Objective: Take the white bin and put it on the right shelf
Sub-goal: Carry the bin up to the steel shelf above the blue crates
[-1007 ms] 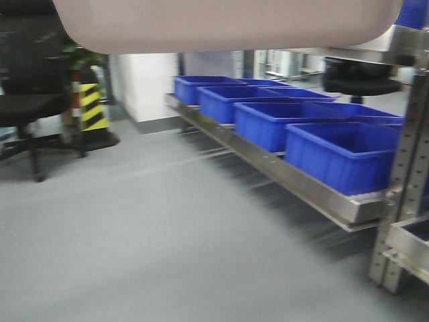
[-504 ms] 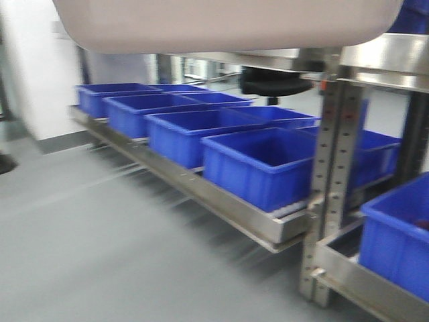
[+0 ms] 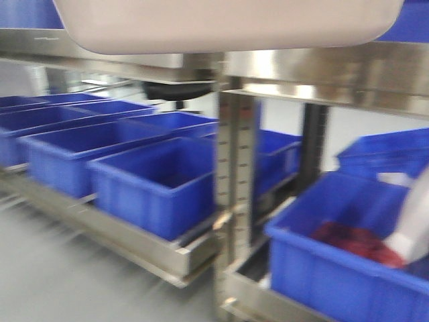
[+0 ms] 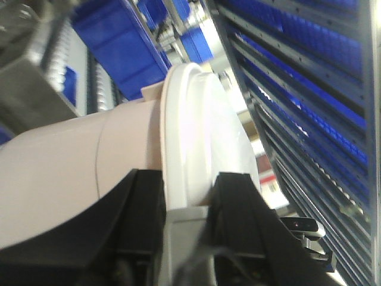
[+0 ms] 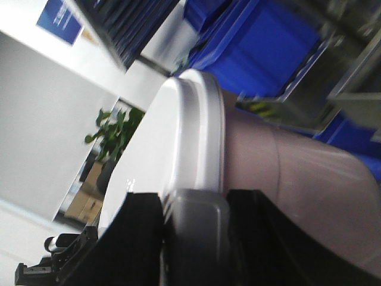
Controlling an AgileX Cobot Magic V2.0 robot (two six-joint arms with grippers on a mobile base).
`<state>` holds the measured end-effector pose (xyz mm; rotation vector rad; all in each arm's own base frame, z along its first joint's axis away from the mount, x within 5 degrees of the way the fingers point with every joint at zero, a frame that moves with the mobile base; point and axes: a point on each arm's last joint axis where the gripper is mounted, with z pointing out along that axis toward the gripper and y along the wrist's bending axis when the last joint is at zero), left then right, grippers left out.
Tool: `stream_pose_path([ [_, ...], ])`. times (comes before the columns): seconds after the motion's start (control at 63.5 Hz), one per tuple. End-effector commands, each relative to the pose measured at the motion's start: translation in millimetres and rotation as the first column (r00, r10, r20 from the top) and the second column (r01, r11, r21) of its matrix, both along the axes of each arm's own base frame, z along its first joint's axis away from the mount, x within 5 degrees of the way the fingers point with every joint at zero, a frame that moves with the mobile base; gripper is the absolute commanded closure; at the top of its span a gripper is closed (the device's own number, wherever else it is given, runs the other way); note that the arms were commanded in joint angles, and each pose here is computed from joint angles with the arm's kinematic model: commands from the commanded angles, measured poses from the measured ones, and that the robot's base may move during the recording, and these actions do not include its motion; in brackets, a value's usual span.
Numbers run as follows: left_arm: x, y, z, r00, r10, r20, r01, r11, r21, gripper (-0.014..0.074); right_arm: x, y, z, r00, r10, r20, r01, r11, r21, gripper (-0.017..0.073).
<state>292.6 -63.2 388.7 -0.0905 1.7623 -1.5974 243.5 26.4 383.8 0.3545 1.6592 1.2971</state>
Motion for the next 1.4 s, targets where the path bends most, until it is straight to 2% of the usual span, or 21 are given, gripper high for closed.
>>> stream_pose_path([
  [0.0,-36.3,-21.4,27.9,0.945,-0.292,0.144,0.299,0.954,-0.03,0.072,-22.8,19.2,34.3,0.966,0.202,0.164,-0.219,0.971,0.098,0.0503],
  [1.385,-36.3,-21.4,27.9,0.945,-0.292,0.144,0.299,0.954,-0.03,0.072,-22.8,19.2,34.3,0.966,0.202,0.164,-0.219,0.971,0.098,0.0503],
])
